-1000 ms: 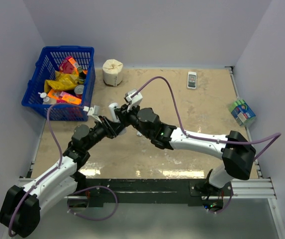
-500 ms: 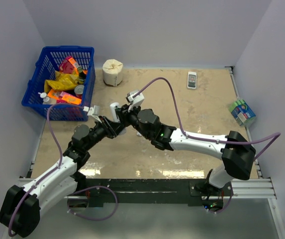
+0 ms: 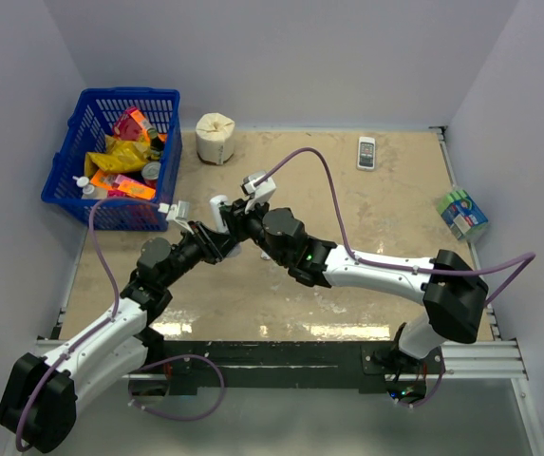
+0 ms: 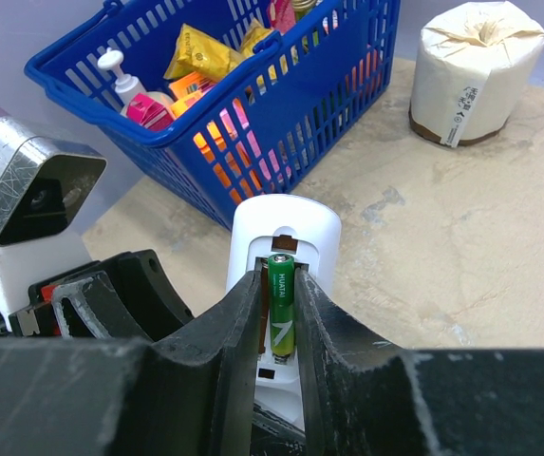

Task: Load the batteries into the remote control
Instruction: Load the battery into the remote control.

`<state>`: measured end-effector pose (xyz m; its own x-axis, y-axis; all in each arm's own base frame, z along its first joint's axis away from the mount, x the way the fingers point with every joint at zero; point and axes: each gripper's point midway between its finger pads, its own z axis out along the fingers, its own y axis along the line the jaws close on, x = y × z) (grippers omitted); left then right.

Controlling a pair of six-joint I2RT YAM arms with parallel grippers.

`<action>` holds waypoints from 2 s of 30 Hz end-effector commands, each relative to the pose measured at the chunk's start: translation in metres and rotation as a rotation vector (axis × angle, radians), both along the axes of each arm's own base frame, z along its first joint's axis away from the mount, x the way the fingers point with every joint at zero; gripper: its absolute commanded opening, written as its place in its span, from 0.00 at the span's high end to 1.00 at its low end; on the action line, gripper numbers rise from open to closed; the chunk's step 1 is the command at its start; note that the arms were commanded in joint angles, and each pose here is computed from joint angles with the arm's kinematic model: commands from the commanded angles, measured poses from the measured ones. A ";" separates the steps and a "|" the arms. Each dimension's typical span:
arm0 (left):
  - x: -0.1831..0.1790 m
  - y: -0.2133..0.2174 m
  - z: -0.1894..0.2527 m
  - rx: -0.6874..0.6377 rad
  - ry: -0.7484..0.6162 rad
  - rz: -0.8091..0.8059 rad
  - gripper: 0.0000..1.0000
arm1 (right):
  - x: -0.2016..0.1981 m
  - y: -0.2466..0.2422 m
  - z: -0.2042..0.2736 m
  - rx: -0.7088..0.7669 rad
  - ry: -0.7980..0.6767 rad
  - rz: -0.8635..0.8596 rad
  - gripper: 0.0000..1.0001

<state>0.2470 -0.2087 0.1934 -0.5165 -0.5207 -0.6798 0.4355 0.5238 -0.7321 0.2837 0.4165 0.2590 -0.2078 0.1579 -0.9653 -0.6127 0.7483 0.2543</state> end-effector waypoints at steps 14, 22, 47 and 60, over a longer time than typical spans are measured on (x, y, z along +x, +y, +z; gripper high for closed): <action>-0.002 -0.006 0.039 -0.068 -0.130 -0.031 1.00 | 0.011 -0.018 0.009 0.024 -0.015 -0.093 0.66; -0.002 -0.006 0.037 -0.068 -0.126 -0.031 1.00 | 0.011 -0.018 0.014 0.026 -0.025 -0.090 0.66; -0.003 -0.007 0.036 -0.065 -0.130 -0.045 1.00 | 0.011 -0.017 0.030 0.012 -0.067 -0.075 0.48; -0.005 -0.011 0.035 -0.065 -0.131 -0.070 1.00 | -0.002 -0.011 0.076 0.026 -0.120 0.021 0.35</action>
